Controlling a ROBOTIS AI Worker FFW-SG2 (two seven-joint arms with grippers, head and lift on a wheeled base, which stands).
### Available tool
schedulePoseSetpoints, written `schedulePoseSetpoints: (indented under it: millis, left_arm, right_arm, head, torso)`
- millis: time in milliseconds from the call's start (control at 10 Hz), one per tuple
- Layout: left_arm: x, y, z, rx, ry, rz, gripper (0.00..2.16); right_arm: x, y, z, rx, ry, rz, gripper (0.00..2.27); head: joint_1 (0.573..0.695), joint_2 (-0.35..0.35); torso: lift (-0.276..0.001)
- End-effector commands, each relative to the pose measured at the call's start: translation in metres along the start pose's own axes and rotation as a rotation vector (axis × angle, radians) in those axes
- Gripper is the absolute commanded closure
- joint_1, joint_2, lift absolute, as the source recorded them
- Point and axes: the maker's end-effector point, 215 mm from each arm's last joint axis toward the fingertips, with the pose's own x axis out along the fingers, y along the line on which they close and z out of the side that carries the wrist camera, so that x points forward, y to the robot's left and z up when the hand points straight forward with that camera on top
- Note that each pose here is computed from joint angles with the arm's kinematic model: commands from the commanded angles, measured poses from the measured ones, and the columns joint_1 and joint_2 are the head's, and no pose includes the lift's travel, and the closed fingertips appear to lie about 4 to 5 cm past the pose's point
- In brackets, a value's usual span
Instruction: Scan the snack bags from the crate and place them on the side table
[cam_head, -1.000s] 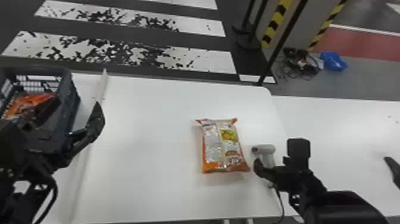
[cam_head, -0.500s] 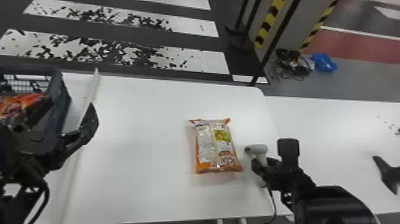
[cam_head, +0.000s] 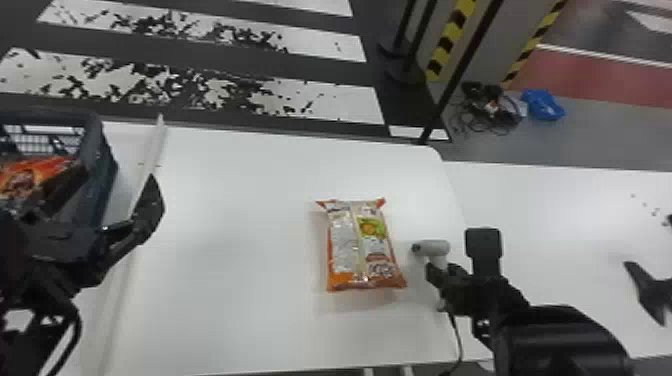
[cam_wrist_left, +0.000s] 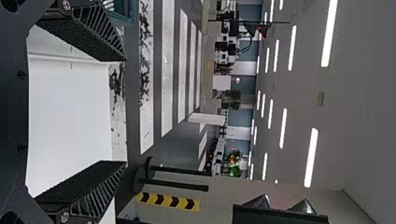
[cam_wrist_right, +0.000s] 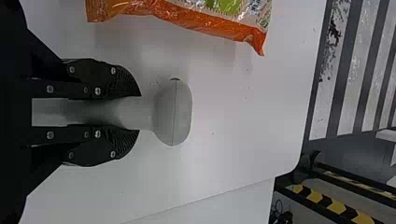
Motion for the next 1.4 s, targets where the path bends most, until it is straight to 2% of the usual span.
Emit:
schedulePoseSetpoints:
  millis: [0,400,1300]
  left_arm:
    - [0.000,0.000,0.000,-0.001,0.000,0.000,0.09]
    - [-0.001,-0.001,-0.001,-0.002,0.001,-0.001,0.09]
    - [-0.001,-0.001,-0.001,0.002,0.004,-0.006,0.09]
  right_arm:
    - [-0.006,0.001,0.016,-0.003,-0.025,0.000,2.26]
    - [-0.025,0.018,0.051,-0.014,-0.053,0.023,2.26]
    - [-0.028,0.092,0.097,-0.049,-0.079,0.145,2.26]
  head:
    - [0.695,-0.235]
    - [0.695,-0.217]
    - [0.695,-0.112]
  torso:
    - [-0.050]
    - [-0.050]
    - [-0.050]
